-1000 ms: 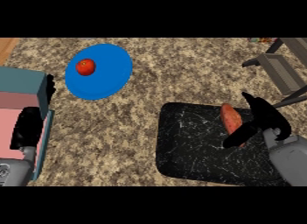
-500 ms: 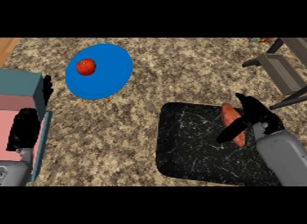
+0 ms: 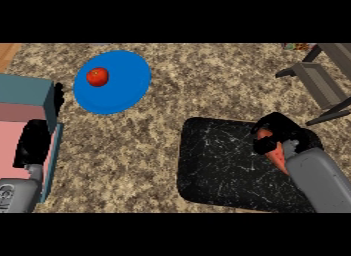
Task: Pick the sweet potato from the tray and place it in the tiered basket
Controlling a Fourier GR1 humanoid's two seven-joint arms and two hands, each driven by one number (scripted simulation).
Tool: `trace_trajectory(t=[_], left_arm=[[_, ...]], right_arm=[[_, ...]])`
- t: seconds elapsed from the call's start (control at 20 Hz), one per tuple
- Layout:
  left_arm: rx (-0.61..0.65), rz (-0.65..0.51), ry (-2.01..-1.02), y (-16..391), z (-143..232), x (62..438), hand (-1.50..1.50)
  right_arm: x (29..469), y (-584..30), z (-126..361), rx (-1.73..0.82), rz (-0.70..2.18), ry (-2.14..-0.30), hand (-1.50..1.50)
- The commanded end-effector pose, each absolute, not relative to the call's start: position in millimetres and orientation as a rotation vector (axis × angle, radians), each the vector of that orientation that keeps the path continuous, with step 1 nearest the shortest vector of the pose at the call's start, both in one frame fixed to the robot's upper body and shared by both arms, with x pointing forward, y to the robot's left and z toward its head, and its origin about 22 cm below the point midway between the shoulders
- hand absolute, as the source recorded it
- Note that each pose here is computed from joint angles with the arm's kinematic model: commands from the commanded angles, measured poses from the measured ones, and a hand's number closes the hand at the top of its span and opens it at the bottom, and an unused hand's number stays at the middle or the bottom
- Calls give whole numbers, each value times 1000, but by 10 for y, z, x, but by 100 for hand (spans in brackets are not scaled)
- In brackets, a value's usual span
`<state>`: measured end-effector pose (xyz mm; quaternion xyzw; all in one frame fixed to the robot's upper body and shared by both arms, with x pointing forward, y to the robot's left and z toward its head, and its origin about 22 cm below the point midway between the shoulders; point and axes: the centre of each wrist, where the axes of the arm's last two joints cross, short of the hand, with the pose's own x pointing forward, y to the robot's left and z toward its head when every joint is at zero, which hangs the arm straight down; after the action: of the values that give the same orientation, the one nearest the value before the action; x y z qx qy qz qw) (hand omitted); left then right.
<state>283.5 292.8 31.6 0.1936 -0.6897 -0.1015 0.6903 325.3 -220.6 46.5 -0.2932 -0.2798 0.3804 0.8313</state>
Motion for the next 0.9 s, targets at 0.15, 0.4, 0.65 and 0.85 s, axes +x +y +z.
trace_trajectory(t=[0.15, 0.4, 0.65, 0.85], left_arm=[[432, -231, -1548, 2955, 172, 2821, 0], [440, -223, -1532, 2842, 370, 2752, 0], [445, -243, -1512, 2973, 181, 2726, 0], [454, -206, -1510, 3017, 288, 2707, 0]], right_arm=[[3188, -2115, 298, -557, 784, -617, 150], [3097, -1952, 889, -547, 929, -800, 150], [2725, -1416, 1568, -489, 1341, -1145, 150], [2388, -1601, 2167, -472, 1174, -1354, 150]])
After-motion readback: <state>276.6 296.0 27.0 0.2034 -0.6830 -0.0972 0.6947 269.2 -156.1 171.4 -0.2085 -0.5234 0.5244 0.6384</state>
